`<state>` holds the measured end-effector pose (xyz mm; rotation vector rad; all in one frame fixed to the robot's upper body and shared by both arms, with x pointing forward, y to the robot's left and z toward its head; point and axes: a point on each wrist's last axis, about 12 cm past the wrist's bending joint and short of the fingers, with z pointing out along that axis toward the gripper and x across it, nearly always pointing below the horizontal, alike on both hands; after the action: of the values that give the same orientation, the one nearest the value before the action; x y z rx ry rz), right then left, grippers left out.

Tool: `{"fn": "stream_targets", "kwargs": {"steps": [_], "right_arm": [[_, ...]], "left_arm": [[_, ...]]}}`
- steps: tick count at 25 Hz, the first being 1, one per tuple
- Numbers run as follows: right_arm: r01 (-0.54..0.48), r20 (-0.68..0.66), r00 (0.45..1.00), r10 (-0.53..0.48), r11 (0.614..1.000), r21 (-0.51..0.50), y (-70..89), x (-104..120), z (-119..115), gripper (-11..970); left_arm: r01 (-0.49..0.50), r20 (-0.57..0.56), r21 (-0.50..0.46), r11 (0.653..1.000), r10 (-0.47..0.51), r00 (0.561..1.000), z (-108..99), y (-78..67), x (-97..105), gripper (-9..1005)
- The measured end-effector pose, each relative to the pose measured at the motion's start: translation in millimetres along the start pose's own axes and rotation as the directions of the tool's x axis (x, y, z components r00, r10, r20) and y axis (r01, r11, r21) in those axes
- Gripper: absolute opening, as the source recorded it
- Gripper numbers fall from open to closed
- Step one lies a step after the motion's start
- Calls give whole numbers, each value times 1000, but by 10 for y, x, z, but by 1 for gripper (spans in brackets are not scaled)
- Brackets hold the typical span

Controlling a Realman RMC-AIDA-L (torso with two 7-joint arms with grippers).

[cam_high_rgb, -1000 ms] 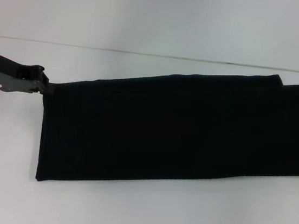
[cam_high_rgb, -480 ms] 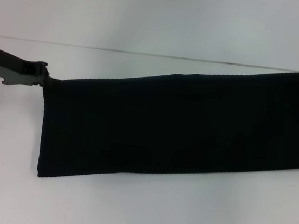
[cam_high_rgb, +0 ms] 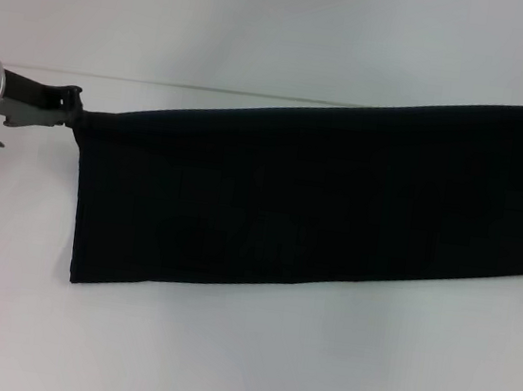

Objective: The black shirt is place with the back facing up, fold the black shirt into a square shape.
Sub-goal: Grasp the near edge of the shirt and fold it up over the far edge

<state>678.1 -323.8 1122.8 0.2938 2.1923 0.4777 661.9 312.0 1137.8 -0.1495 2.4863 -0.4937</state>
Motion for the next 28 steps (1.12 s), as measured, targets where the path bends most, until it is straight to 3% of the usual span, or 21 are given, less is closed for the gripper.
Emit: {"fn": "stream_targets", "kwargs": {"steps": [8, 14, 28], "right_arm": [[90, 22, 996, -91, 995, 42, 206, 46, 154, 97], [85, 27, 996, -87, 995, 53, 175, 61, 150, 99], [95, 33, 995, -98, 991, 91, 123, 50, 168, 105]], "left_arm": [[10, 4, -28, 1000, -10, 1000, 34, 46, 47, 123], [15, 28, -36, 999, -14, 1000, 57, 54, 53, 127], [-11, 54, -43, 999, 13, 998, 145, -78, 35, 135]]}}
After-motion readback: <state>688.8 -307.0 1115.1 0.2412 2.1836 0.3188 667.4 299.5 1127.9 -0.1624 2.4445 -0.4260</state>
